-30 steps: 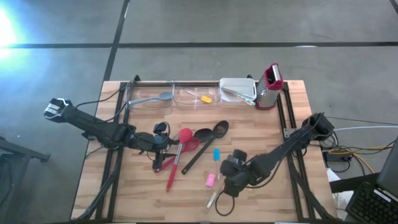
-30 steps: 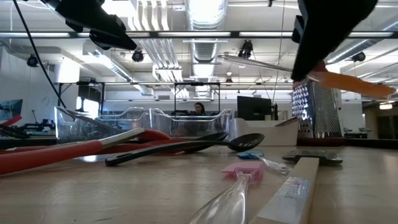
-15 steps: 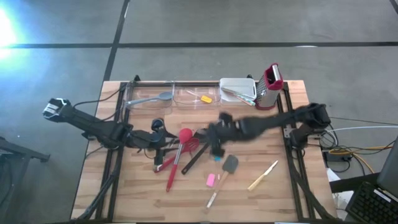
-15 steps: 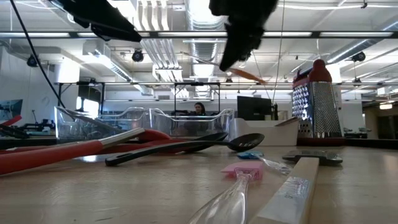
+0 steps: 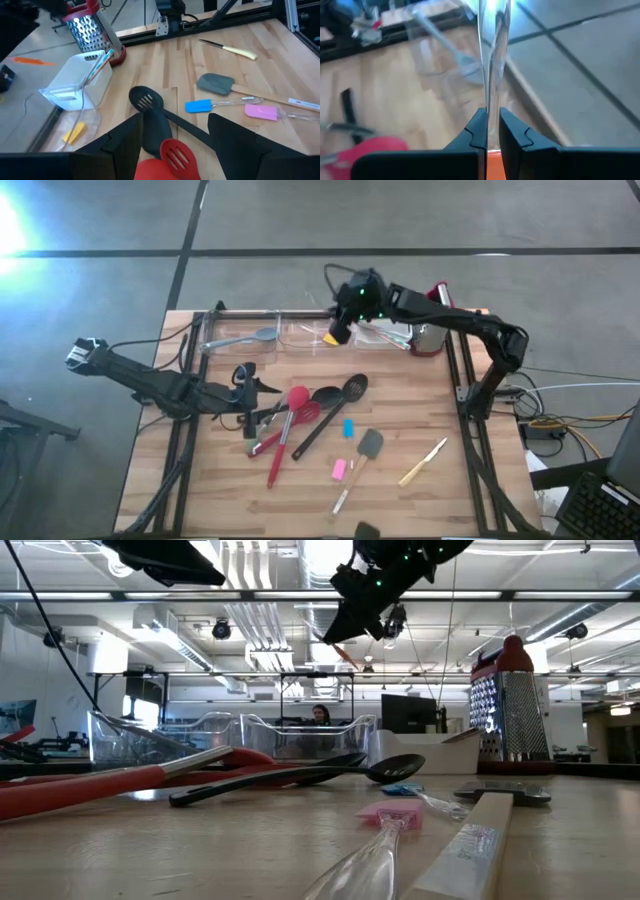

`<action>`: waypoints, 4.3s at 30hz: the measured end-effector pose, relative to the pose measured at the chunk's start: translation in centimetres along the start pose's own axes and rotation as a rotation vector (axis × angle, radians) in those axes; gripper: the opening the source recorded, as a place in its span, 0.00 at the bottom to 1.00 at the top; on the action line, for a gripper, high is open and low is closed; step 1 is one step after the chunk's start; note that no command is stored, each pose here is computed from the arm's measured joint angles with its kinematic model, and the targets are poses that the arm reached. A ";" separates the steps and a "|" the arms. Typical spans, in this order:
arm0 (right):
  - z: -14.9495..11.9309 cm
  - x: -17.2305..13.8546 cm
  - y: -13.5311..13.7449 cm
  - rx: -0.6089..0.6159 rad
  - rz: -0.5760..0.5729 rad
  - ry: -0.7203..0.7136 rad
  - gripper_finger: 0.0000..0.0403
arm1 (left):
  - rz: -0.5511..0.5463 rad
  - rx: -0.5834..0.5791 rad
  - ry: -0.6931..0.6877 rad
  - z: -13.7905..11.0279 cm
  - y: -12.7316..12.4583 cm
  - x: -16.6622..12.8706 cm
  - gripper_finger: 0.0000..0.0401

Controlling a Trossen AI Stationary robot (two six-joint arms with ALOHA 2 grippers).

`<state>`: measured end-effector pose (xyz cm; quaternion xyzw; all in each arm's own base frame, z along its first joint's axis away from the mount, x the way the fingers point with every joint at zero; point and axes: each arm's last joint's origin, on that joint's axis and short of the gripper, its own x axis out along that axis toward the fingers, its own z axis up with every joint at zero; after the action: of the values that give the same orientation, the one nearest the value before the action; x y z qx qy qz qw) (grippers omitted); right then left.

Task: Pick & Place Kitchen Items
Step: Put the orange spatula into the right transparent bin, then put the red serving spoon into the left transparent bin

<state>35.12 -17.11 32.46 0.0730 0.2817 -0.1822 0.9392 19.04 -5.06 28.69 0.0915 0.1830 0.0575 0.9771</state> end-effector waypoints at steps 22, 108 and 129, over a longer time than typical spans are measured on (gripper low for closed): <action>-0.8 13.1 -4.5 0.008 0.028 0.396 0.03 | 0.097 0.068 -0.027 0.4 0.5 -0.2 0.57; 4.1 -14.9 15.5 -0.206 0.018 0.437 0.14 | 0.070 -0.453 0.209 -3.5 -6.3 3.1 0.49; -3.0 -16.6 16.4 -0.225 -0.029 0.636 0.08 | 0.280 -0.700 0.359 -6.2 -8.2 6.7 0.49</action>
<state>27.01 3.74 39.83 0.0182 0.5798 -0.1315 0.8039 23.66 -11.08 19.07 -0.2335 0.3056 0.2637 0.8846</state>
